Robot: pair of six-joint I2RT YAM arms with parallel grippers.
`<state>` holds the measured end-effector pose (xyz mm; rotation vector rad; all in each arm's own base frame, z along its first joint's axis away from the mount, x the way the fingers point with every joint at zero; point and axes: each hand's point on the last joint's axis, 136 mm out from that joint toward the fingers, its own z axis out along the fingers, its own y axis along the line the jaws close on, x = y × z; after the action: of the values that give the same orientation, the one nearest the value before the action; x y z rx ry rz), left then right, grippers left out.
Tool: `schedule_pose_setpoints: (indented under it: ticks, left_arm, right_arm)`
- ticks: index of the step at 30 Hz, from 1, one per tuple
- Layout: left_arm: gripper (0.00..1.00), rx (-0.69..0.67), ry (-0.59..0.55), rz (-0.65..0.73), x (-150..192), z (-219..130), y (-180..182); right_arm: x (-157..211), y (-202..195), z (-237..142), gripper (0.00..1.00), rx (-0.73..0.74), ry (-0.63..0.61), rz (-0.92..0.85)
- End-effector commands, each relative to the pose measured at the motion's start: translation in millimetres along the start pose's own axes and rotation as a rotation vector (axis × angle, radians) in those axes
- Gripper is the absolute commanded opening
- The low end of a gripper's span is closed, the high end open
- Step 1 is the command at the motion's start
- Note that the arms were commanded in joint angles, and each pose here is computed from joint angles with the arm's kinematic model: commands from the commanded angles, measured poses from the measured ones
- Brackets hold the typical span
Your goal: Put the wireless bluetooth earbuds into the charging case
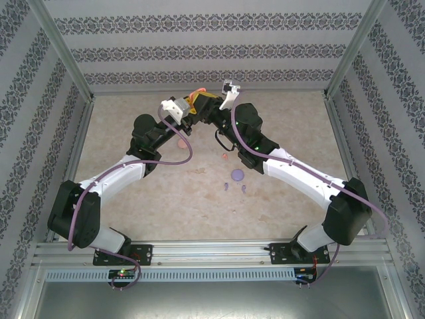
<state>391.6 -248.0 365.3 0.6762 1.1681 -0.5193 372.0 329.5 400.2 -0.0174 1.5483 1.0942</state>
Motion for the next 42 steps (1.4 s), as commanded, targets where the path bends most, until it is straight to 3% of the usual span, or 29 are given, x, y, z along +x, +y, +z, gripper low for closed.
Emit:
schedule_pose_setpoints:
  ticks: [1, 20, 35, 42]
  left_arm:
    - [0.0, 0.016, -0.119, 0.03, -45, 1, -5]
    - [0.0, 0.013, -0.126, 0.026, -49, 2, -6]
    - [0.0, 0.019, -0.118, 0.024, -48, 3, -7]
    - [0.0, 0.003, -0.116, 0.017, -47, 3, -5]
  right_arm:
    - [2, 1, 2, 0.24, -0.012, -0.016, 0.019]
    - [14, -12, 0, 0.24, 0.034, 0.004, -0.008]
    - [14, -16, 1, 0.36, 0.053, 0.004, 0.007]
    - [-4, -4, -4, 0.55, 0.019, -0.016, 0.011]
